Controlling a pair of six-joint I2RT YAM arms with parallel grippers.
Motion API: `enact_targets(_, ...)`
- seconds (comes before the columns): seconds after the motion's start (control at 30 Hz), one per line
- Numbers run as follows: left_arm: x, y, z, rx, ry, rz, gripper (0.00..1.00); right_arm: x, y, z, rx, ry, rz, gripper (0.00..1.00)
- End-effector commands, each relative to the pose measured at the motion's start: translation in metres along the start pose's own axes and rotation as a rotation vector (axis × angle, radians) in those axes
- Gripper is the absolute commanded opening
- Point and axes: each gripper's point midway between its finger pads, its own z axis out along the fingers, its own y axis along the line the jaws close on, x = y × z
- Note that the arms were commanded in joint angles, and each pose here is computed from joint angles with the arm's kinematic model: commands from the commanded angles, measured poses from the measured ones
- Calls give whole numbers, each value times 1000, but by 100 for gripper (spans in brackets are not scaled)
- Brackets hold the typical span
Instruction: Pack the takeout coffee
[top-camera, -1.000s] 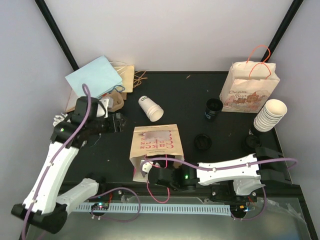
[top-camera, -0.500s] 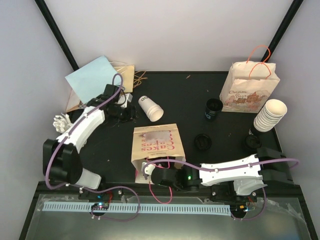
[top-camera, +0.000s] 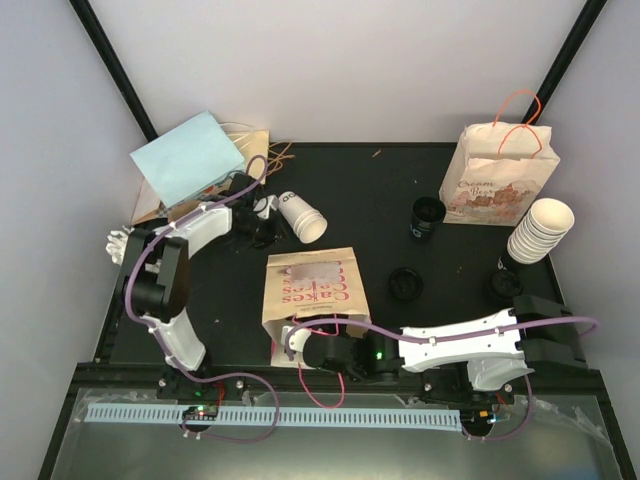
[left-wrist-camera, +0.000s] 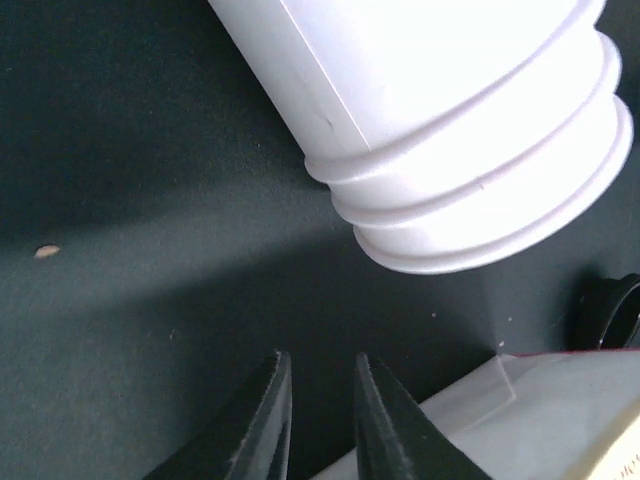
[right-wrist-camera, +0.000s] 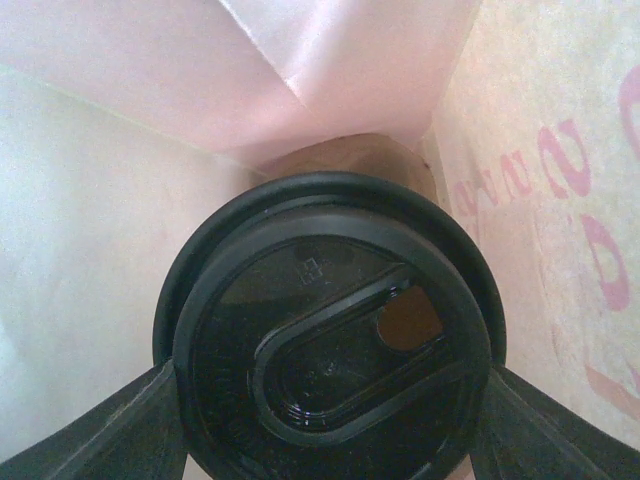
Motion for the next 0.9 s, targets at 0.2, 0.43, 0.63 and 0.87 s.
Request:
enact_targets(0.2, -21, -10, 31, 66, 6, 41, 7, -11, -6, 0, 7, -53, 37, 51)
enact_targets(0.43, -12, -12, 48, 100, 58, 51, 4, -11, -3, 5, 3, -49, 14, 51)
enact_targets(0.63, -8, -17, 55, 131, 92, 64, 4, -15, -2, 8, -3, -52, 6, 51)
enact_targets(0.87, 0, -22, 57, 155, 119, 76, 4, -14, -2, 15, 2, -39, -17, 51)
